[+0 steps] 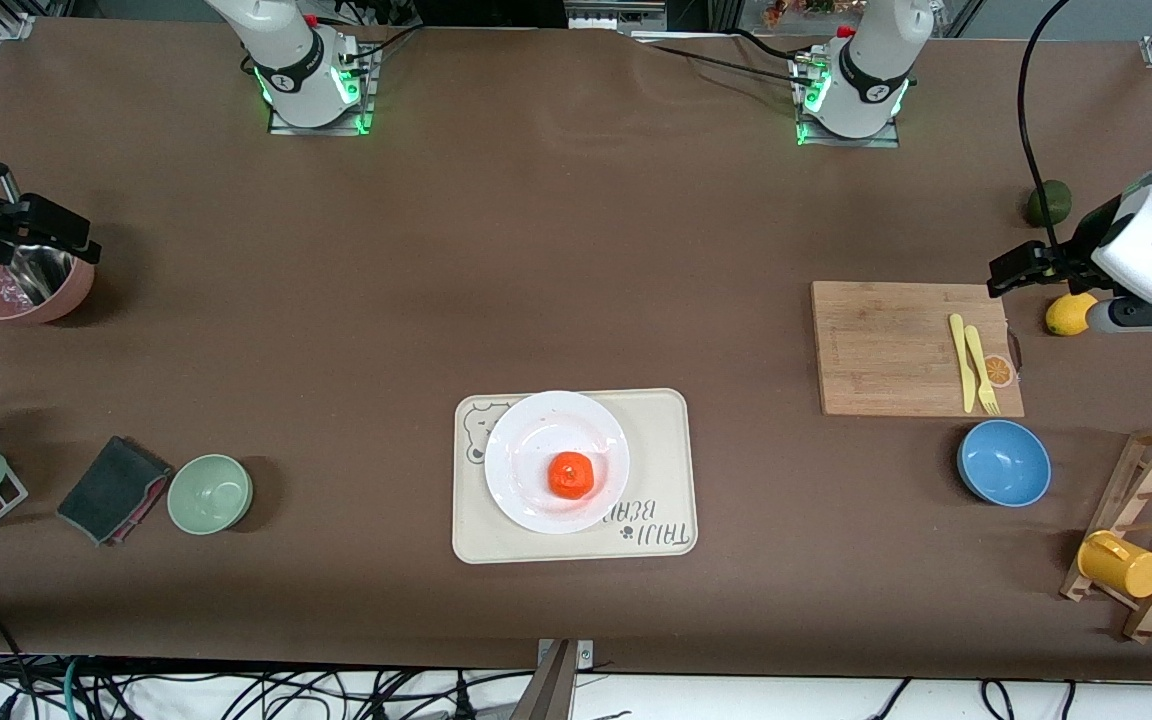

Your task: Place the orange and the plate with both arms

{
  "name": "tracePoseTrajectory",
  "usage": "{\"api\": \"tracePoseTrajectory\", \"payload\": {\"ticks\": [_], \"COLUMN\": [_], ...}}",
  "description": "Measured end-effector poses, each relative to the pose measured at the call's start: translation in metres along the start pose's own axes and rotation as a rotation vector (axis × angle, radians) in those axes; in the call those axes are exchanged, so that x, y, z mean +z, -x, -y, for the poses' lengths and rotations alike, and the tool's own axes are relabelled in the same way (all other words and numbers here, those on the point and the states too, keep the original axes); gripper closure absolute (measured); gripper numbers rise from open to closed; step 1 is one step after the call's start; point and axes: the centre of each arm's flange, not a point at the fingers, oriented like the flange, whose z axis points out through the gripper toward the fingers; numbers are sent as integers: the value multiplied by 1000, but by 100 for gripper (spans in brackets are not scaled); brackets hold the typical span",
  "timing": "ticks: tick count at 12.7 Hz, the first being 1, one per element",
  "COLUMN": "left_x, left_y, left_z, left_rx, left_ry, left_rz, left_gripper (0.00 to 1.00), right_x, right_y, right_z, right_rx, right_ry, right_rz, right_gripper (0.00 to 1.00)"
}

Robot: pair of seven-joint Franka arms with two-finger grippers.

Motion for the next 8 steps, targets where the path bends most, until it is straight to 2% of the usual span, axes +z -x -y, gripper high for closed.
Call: {"api": "tracePoseTrajectory", "payload": {"ticks": [8], "left_x": [0], "left_y": [0], "left_z": [0], "left_rx": [0], "left_ry": [0], "left_rz": [0], "left_gripper": [0], "right_x": [0], "right_y": [0], "right_z": [15], "right_rx": [-27], "right_ry": [0], "right_rz": [12], "right_gripper": [0]}}
